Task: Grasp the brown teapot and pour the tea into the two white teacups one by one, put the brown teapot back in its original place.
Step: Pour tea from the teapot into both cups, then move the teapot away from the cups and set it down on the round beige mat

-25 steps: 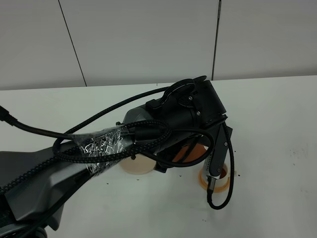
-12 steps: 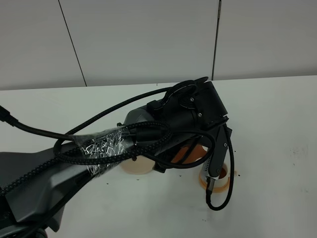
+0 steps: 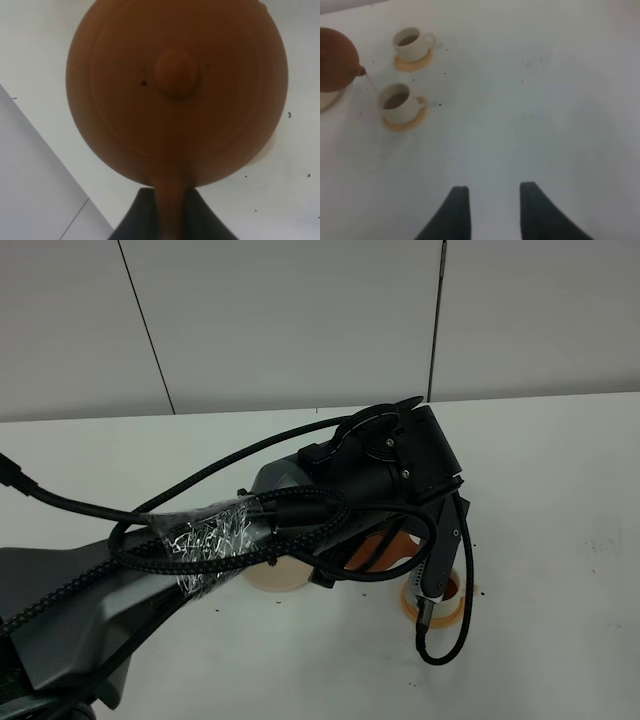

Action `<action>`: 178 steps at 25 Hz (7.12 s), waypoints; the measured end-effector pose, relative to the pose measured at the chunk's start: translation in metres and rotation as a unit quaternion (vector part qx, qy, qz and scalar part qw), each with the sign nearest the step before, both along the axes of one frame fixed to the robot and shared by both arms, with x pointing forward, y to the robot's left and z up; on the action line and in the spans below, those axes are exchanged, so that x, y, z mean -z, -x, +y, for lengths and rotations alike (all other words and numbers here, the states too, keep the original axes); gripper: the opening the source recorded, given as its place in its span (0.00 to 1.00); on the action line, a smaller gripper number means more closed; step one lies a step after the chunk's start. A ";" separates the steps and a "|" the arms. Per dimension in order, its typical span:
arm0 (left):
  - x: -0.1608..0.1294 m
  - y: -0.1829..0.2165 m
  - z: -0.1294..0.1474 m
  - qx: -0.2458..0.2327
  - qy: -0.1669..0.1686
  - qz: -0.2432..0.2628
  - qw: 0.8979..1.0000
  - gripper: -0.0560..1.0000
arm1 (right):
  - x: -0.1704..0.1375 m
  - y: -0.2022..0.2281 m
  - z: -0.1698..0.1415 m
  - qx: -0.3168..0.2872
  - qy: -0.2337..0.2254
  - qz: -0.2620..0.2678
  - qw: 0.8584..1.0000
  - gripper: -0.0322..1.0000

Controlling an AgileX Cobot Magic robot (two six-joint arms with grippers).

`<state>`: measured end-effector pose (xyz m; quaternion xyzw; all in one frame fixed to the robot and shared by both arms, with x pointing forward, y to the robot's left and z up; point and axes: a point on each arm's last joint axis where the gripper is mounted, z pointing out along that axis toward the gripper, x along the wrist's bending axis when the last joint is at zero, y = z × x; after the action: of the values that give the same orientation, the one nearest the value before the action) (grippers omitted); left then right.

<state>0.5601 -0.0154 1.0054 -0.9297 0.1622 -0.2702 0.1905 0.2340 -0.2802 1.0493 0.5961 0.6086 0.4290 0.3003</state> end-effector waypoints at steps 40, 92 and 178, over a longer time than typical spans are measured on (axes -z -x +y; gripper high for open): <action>0.000 0.003 -0.003 0.003 0.003 0.003 1.000 0.21 | 0.000 0.000 0.000 0.000 0.000 0.000 1.000 0.27; 0.005 -0.033 0.053 -0.166 0.193 0.183 0.950 0.21 | 0.000 0.000 0.000 0.000 0.000 0.000 1.000 0.27; 0.062 -0.058 0.156 -0.340 0.281 0.102 0.892 0.21 | 0.000 0.000 0.000 0.000 -0.001 0.000 1.000 0.27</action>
<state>0.6180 0.1409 0.9429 -0.9651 -0.2283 -0.1272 -0.0154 0.2340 -0.2801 1.0493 0.5961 0.6086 0.4295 0.2998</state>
